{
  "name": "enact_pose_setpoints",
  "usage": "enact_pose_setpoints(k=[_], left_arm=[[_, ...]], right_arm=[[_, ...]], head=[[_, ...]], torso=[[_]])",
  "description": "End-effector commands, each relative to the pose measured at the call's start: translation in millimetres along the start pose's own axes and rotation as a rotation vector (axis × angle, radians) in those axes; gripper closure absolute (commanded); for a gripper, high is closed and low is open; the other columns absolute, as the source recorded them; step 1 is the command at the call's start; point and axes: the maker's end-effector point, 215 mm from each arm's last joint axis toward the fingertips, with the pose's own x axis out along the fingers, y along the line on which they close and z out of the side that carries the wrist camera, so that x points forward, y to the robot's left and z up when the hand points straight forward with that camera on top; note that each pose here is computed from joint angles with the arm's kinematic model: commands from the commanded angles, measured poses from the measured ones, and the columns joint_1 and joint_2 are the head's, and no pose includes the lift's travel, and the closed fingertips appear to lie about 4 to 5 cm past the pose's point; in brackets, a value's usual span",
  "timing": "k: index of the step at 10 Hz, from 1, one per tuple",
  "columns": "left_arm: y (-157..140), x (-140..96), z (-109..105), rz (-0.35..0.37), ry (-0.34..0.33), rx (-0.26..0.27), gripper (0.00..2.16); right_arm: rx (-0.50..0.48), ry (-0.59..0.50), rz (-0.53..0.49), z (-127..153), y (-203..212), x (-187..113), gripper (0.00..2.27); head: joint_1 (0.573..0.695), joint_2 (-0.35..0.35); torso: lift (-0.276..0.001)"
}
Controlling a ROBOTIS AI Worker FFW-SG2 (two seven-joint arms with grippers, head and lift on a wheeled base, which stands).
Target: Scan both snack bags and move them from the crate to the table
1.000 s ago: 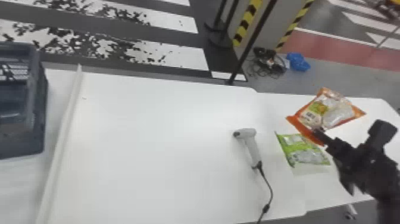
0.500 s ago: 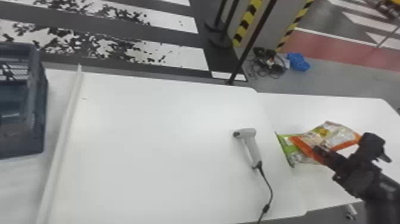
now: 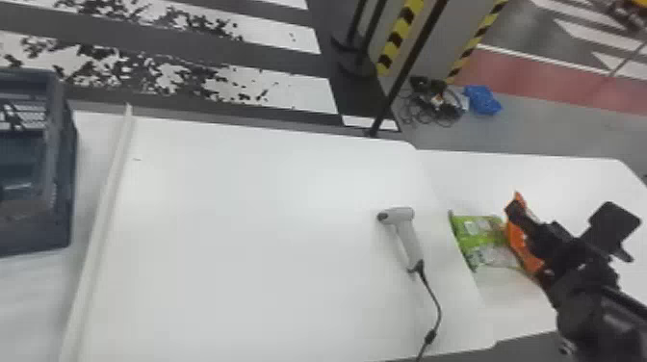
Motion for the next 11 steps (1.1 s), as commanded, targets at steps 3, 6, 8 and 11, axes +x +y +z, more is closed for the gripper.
enact_pose_setpoints(k=[3, 6, 8, 11], left_arm=[[-4, -2, 3, -0.004, -0.005, -0.001, 0.08], [-11, -1, 4, -0.001, -0.012, -0.018, 0.08], [-27, 2, 3, -0.014, -0.015, -0.021, 0.08], [-52, 9, -8, -0.035, 0.0, -0.024, 0.08]], right_arm=[[-0.098, -0.126, 0.215, 28, 140, -72, 0.04], [-0.171, -0.2, 0.398, -3, 273, -135, 0.04], [-0.183, -0.234, 0.48, -20, 336, -171, 0.05], [-0.14, -0.291, 0.523, -27, 377, -211, 0.05]], head=[[0.695, -0.35], [0.695, -0.211], [0.695, -0.09], [0.695, 0.0]], torso=[[-0.088], [-0.088], [-0.088], [-0.088]])
